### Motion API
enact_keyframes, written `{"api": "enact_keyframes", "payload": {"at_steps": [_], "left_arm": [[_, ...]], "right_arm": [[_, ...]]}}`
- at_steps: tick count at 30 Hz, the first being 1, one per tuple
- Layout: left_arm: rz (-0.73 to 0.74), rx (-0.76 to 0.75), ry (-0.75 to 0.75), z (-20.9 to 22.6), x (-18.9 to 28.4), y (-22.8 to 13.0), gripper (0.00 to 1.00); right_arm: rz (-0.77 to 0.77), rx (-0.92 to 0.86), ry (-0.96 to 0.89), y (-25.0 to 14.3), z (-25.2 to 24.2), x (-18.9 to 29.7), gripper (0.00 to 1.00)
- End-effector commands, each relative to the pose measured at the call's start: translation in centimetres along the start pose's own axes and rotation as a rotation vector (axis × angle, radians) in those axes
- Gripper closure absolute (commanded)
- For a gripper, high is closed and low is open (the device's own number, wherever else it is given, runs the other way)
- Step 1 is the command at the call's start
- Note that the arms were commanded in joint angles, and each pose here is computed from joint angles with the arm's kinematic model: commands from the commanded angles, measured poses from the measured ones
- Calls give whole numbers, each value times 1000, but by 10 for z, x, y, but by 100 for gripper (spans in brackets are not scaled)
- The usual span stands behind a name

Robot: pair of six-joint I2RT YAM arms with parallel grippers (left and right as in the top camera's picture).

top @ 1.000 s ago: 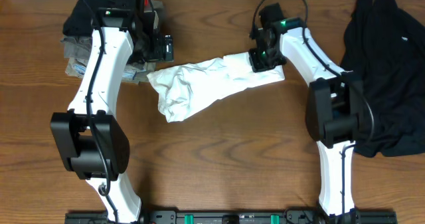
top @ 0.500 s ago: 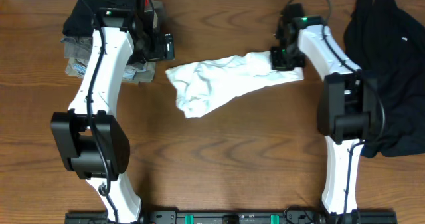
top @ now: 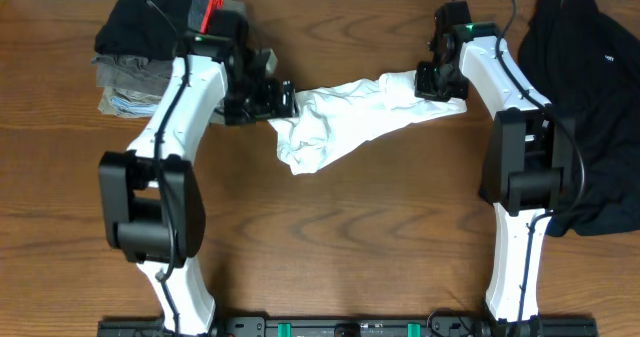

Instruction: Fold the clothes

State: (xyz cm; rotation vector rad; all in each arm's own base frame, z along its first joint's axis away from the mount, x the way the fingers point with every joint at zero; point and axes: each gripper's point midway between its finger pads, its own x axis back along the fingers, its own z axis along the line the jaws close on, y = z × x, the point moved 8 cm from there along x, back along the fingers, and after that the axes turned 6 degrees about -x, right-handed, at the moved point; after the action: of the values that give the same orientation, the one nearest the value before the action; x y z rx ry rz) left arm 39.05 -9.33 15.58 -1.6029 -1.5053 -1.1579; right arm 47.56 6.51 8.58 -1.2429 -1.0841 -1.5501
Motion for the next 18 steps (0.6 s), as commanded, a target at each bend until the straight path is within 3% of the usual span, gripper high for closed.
{"api": "enact_keyframes", "payload": {"at_steps": [1, 10, 14, 18], "left_arm": [[47, 10, -71, 6, -15, -7, 4], [103, 43, -133, 8, -37, -26, 4], [81, 35, -252, -1, -42, -26, 4], [45, 36, -253, -1, -49, -22, 4]], "right_arm": [[8, -17, 2, 0, 0, -5, 99], [1, -9, 6, 0, 3, -5, 99], [1, 0, 5, -1, 4, -5, 99], [2, 0, 5, -1, 4, -5, 99]]}}
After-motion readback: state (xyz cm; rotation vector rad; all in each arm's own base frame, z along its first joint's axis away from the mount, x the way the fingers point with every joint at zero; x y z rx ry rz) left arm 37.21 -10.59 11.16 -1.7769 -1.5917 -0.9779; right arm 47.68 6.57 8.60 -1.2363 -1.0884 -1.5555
